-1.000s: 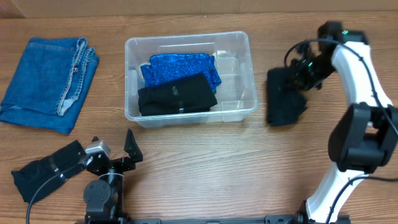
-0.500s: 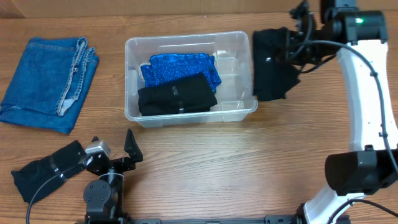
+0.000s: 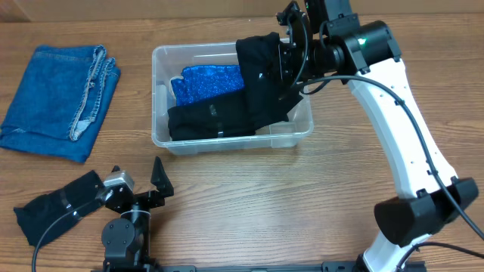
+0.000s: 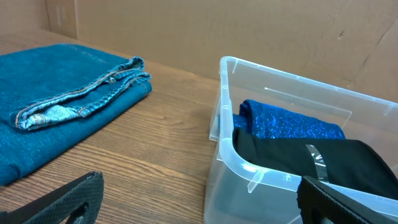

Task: Pack container
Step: 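Lift the black glove cloth and carry it over the bin's right side, then lower the black glove cloth into the bin's right side and release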

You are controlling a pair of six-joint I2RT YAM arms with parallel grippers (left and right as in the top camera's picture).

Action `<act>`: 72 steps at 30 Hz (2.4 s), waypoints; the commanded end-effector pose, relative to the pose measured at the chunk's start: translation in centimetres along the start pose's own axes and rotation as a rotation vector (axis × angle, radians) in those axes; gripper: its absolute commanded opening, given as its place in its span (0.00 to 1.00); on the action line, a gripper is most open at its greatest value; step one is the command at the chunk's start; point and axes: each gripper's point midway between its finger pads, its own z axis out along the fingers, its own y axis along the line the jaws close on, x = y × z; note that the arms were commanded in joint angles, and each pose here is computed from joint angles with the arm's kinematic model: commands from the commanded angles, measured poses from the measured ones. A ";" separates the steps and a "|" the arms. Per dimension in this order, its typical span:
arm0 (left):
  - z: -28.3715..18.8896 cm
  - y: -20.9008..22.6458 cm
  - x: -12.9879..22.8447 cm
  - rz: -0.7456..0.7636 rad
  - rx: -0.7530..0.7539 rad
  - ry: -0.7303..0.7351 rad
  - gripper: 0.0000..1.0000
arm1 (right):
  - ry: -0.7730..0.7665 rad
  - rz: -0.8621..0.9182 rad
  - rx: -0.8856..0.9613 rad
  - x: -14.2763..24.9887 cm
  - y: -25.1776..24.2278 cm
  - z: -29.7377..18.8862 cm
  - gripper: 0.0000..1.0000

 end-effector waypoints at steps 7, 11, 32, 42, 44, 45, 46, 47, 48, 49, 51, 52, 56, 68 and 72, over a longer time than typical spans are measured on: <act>0.0 0.3 -0.2 0.010 -0.016 -0.015 1.00 | 0.134 0.090 0.075 0.7 -4.7 7.6 0.04; 0.0 0.3 -0.2 0.010 -0.016 -0.015 1.00 | 0.155 0.103 0.131 1.0 -6.6 9.0 0.04; 0.0 0.3 -0.2 0.010 -0.016 -0.015 1.00 | 0.139 0.041 0.166 0.3 -8.4 8.4 0.33; 0.0 0.3 -0.2 0.010 -0.016 -0.015 1.00 | 0.106 0.025 0.344 -0.1 -10.0 12.5 0.04; 0.0 0.3 -0.2 0.010 -0.016 -0.015 1.00 | 0.104 0.034 0.378 -0.1 -11.2 13.6 0.04; 0.0 0.3 -0.2 0.010 -0.016 -0.015 1.00 | 0.113 0.037 0.381 0.1 -11.7 14.5 0.04; 0.0 0.3 -0.2 0.010 -0.016 -0.015 1.00 | 0.118 0.038 0.385 0.2 -12.0 15.0 0.04; 0.0 0.3 -0.2 0.010 -0.016 -0.015 1.00 | 0.125 0.040 0.396 0.4 -12.5 15.6 0.04; 0.0 0.3 -0.2 0.010 -0.016 -0.015 1.00 | 0.125 0.044 0.411 0.4 -13.0 16.0 0.04; 0.0 0.3 -0.2 0.010 -0.016 -0.015 1.00 | 0.122 0.057 0.446 0.5 -13.9 16.6 0.04; 0.0 0.3 -0.2 0.010 -0.016 -0.015 1.00 | 0.126 0.060 0.455 0.7 -14.5 17.5 0.04; 0.0 0.3 -0.2 0.010 -0.016 -0.015 1.00 | 0.129 0.061 0.456 0.8 -14.7 17.8 0.04; 0.0 0.3 -0.2 0.010 -0.016 -0.015 1.00 | 0.153 0.067 0.462 1.5 -15.4 18.8 0.04; 0.0 0.3 -0.2 0.010 -0.016 -0.015 1.00 | 0.207 0.080 0.469 3.5 -16.6 20.6 0.04; 0.0 0.3 -0.2 0.010 -0.016 -0.015 1.00 | 0.209 0.080 0.470 2.9 -16.0 19.5 0.13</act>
